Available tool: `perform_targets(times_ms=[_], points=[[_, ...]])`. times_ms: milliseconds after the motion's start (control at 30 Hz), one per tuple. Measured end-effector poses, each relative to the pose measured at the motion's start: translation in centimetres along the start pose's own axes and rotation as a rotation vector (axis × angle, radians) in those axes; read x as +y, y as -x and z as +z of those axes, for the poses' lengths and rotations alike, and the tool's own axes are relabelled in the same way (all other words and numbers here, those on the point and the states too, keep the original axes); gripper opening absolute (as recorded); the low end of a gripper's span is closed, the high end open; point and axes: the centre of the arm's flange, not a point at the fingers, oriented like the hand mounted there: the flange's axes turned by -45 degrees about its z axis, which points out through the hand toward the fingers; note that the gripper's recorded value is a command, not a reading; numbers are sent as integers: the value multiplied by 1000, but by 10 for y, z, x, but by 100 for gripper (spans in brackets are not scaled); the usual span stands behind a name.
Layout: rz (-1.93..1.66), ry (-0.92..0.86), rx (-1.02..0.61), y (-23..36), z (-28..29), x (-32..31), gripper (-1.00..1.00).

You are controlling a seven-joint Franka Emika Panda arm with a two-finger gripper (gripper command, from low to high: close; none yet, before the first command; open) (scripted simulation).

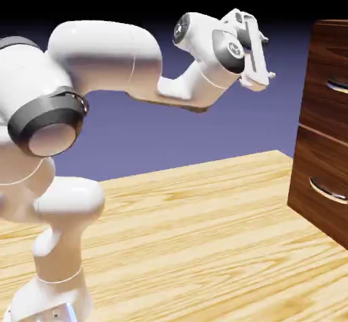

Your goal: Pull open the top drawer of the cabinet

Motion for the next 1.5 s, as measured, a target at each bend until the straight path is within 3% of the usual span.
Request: perform_targets(times_ms=[433, 933, 1267, 1300, 1500], points=[[-975, -67, -125, 3, 93, -36, 0], [-2241, -291, -225, -31, 208, -71, 0], [-2267, -297, -227, -17, 257, -68, 0], [-2267, -297, -227, -17, 257, -68, -100], [-2267, -298, -228, -24, 236, -69, -100]])
